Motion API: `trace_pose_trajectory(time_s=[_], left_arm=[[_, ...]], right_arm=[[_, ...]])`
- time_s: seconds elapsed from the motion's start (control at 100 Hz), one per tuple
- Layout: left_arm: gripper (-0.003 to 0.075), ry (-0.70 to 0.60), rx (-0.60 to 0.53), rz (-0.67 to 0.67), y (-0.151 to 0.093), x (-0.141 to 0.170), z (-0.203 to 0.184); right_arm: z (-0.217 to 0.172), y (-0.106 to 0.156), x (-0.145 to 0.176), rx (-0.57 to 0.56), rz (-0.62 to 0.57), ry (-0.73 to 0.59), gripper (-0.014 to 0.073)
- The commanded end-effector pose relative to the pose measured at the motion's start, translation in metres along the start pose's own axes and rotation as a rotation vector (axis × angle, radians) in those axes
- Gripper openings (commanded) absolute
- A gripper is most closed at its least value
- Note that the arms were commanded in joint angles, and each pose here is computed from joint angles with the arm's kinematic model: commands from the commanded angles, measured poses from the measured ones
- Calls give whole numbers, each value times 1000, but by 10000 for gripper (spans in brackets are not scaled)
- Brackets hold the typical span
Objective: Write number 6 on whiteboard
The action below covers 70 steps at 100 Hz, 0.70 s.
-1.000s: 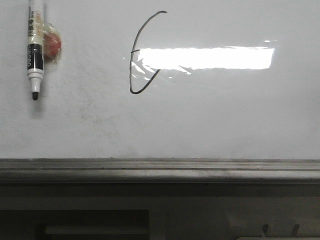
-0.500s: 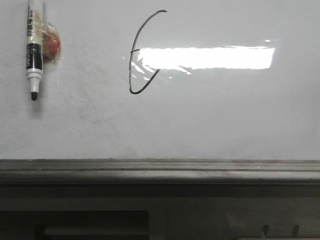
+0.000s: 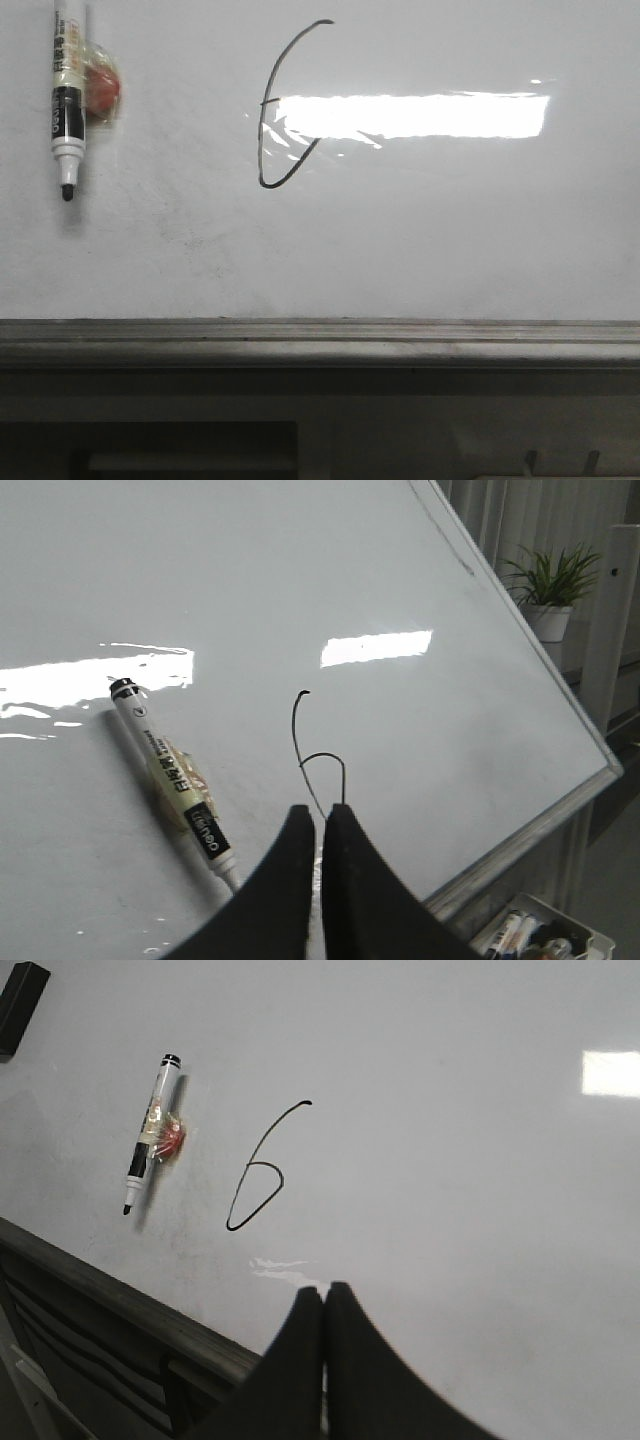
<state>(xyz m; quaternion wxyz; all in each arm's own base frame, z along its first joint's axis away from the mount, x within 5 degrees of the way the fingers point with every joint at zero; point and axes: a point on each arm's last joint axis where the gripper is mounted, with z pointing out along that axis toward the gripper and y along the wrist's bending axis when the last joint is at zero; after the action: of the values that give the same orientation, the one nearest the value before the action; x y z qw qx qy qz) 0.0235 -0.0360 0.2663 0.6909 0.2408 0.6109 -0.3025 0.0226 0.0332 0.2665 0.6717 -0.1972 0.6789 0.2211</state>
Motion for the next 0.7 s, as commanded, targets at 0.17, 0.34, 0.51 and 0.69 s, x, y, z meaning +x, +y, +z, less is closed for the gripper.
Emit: trace_pose_trajectory(time_s=[0.17,0.34,0.51,0.69], left_arm=[[-20,-36,-271,110,20,4,0],[-20,-51,-477,157,34,25,-1],[-20,-20,-604,117,42,47,-4],[-20,-1,-625,139,43,58,-6]], right_arm=[[0,-3,-12,36,9,-70,-66],[0,-3,-12,36,9,-70,-66],[0,-3,-12,36,9,-70,-66],[0,-3,-12,36,9,-70,-66]])
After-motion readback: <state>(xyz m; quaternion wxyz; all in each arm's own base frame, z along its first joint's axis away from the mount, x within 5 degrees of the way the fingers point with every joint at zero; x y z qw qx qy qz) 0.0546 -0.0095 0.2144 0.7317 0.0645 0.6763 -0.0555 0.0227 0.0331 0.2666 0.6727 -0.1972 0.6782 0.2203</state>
